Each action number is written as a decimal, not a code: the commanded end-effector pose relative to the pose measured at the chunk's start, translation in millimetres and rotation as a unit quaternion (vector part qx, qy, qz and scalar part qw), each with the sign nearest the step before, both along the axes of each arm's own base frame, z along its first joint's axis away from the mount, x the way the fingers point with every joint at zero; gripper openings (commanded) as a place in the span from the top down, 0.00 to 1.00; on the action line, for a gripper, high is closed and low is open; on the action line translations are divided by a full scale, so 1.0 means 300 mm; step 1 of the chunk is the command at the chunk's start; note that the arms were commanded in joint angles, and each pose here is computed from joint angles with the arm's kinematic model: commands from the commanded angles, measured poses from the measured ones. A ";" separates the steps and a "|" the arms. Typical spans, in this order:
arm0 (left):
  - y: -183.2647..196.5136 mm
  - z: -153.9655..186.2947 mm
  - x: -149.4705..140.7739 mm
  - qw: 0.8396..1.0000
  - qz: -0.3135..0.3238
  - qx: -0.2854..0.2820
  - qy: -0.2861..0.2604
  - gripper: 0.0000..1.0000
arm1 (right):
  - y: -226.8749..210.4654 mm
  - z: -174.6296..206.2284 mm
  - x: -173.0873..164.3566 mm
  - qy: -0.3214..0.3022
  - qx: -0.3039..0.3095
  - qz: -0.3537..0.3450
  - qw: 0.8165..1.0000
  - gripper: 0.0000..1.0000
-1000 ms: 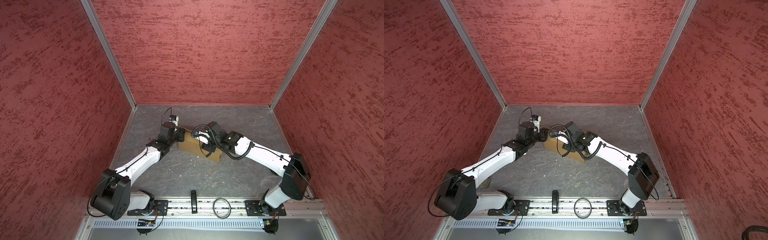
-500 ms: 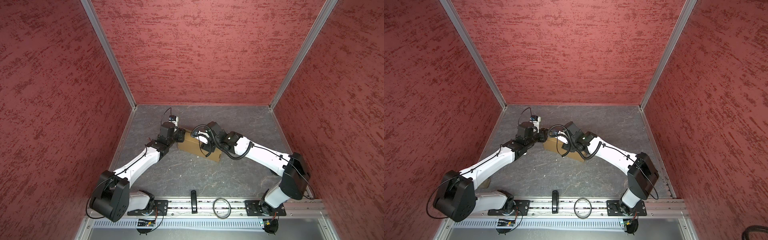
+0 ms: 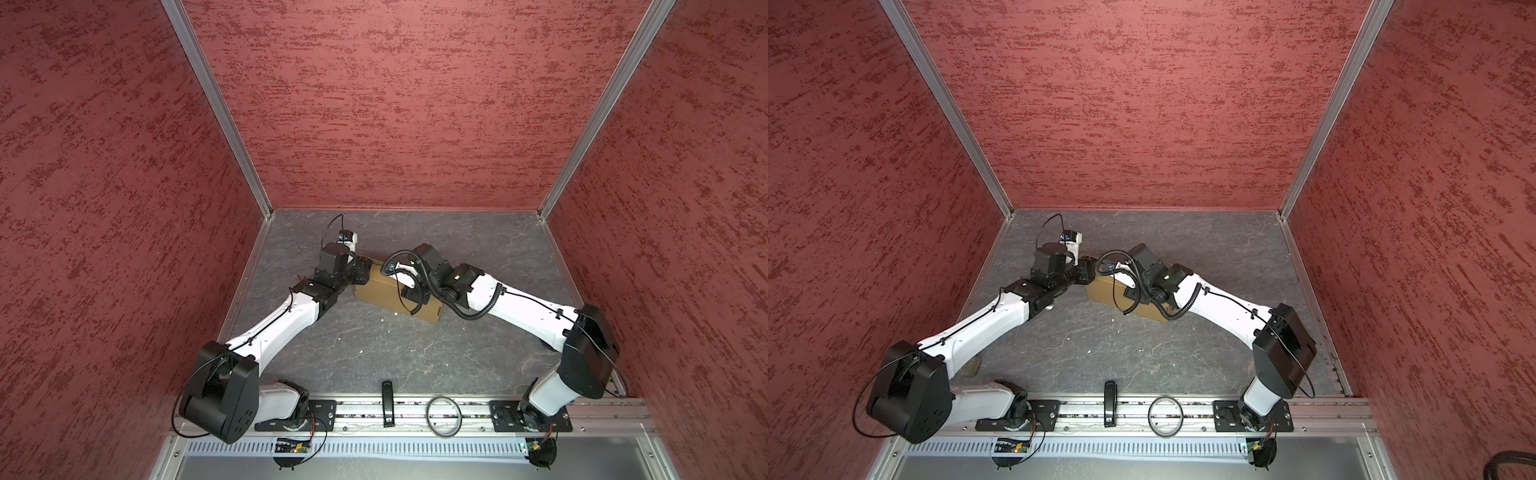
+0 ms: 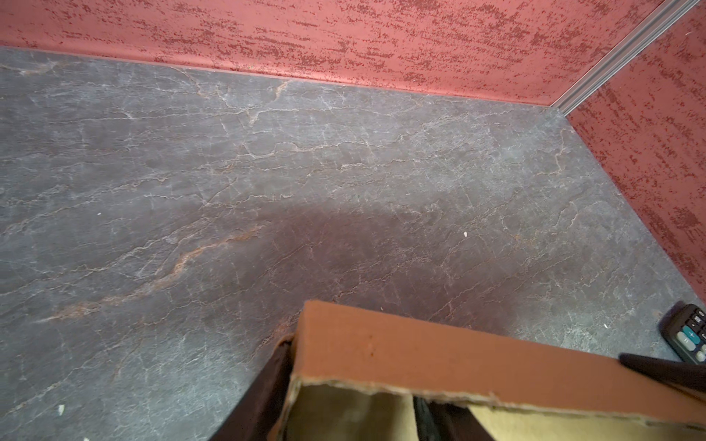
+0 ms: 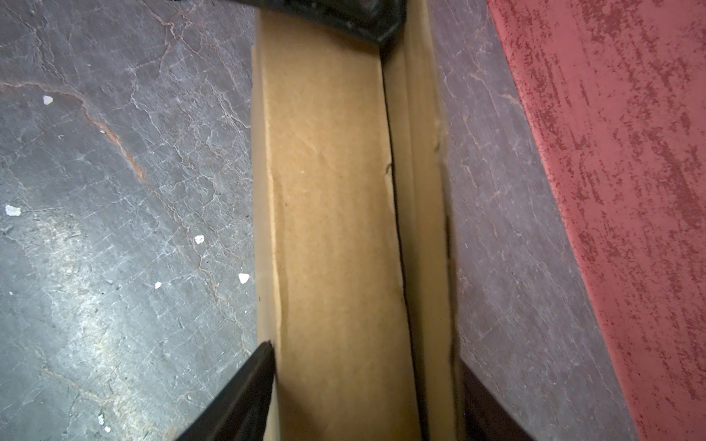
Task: Assemble paper box
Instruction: Fold and tuck the lid into the gap.
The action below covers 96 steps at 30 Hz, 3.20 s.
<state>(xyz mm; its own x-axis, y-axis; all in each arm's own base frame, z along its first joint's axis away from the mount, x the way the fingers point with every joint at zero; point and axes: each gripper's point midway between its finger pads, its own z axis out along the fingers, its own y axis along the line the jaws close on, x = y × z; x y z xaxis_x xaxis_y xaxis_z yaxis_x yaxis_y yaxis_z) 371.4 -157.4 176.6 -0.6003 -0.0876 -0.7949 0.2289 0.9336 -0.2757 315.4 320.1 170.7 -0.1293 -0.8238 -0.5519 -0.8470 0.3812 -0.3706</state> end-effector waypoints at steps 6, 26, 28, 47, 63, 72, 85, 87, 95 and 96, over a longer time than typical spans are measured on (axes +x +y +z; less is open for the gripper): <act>0.022 -0.021 -0.063 0.999 -0.009 0.012 0.036 0.44 | -0.001 -0.094 -0.034 0.037 -0.027 0.010 0.999 0.36; 0.047 0.044 -0.128 0.999 -0.010 0.002 0.038 0.33 | 0.007 -0.110 -0.029 0.043 -0.028 0.010 0.999 0.37; 0.047 0.056 -0.139 0.999 -0.011 -0.004 0.038 0.33 | 0.010 -0.107 -0.029 0.043 -0.026 0.012 0.999 0.37; 0.190 0.137 -0.073 0.980 0.061 -0.164 0.095 0.01 | 0.011 -0.105 -0.031 0.045 -0.023 0.010 0.999 0.38; 0.100 0.037 0.002 0.974 0.013 -0.188 0.128 0.01 | 0.019 -0.109 -0.023 0.048 -0.023 0.008 0.999 0.38; 0.114 -0.025 -0.019 0.973 0.029 -0.179 0.140 0.02 | 0.022 -0.115 -0.019 0.048 -0.024 0.006 0.999 0.38; 0.129 -0.116 -0.023 0.972 0.049 -0.171 0.156 0.08 | 0.026 -0.092 -0.017 0.042 -0.012 0.004 0.999 0.30; 0.128 -0.130 -0.023 0.971 0.051 -0.172 0.159 0.10 | 0.026 -0.087 -0.021 0.041 -0.008 0.006 0.999 0.27; 0.127 -0.157 -0.019 0.970 0.056 -0.174 0.163 0.17 | 0.023 -0.065 -0.026 0.033 0.004 0.006 0.999 0.20; 0.130 -0.160 -0.019 0.970 0.057 -0.174 0.163 0.17 | 0.022 -0.061 -0.025 0.031 0.005 0.006 1.000 0.19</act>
